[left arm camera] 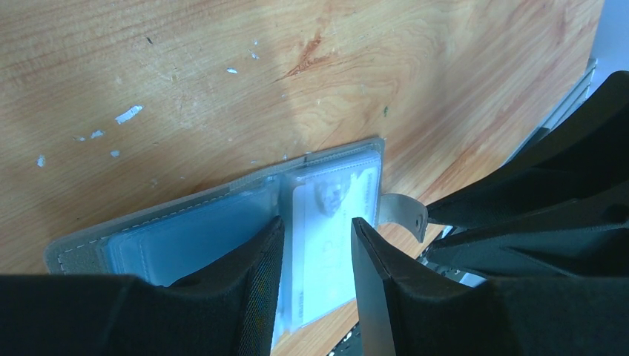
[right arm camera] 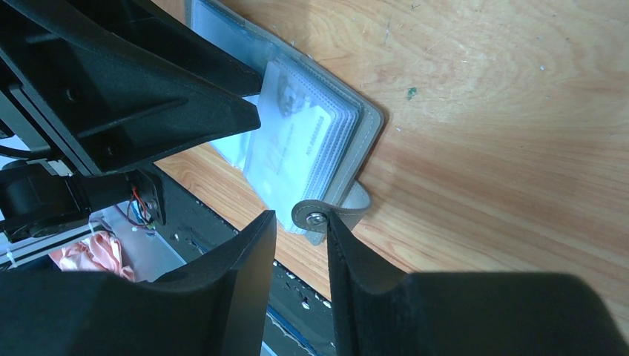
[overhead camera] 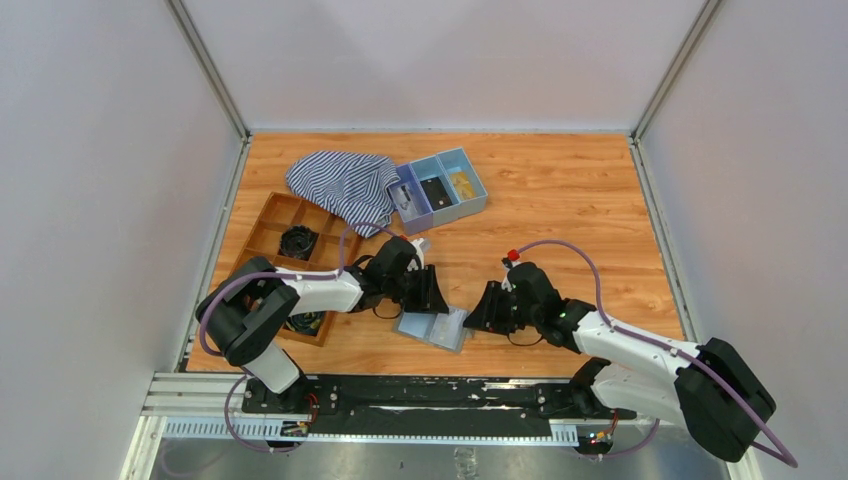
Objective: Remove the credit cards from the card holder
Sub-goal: Remove the credit card from the card holder.
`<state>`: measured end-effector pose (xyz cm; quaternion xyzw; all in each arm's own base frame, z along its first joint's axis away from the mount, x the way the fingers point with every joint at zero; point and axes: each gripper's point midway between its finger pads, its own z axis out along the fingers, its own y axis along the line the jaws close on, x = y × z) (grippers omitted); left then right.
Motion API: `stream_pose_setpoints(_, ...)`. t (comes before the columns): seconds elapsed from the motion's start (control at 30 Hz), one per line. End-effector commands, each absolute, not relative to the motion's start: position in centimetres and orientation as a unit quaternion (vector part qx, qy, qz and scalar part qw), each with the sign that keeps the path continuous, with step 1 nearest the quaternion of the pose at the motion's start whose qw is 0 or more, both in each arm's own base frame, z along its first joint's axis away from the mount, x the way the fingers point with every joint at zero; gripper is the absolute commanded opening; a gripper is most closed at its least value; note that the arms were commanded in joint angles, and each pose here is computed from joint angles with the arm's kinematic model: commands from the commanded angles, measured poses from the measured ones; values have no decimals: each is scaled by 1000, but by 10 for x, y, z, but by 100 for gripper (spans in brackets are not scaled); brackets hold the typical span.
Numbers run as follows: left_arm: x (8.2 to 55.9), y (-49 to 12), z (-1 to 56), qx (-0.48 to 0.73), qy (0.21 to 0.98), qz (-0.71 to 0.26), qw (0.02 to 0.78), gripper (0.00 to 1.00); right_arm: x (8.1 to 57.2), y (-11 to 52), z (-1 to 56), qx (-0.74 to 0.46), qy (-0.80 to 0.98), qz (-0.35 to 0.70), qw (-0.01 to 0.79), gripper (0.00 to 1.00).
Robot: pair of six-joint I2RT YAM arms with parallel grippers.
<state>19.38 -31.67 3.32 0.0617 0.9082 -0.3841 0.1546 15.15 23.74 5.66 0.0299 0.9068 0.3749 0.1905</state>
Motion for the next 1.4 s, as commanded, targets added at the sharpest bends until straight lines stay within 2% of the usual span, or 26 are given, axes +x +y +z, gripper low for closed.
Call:
stream_pose_setpoints(0.0, 192, -316, 31, 66, 909, -380, 157, 41, 151, 235, 55, 38, 906, 377, 190, 35)
stream_pose_setpoints(1.13, 194, -314, 29, 58, 911, -375, 162, 35, 154, 242, 51, 24, 911, 373, 176, 34)
stream_pose_setpoints(1.37, 192, -309, 33, 54, 910, -375, 169, 35, 158, 246, 74, 28, 893, 400, 204, 33)
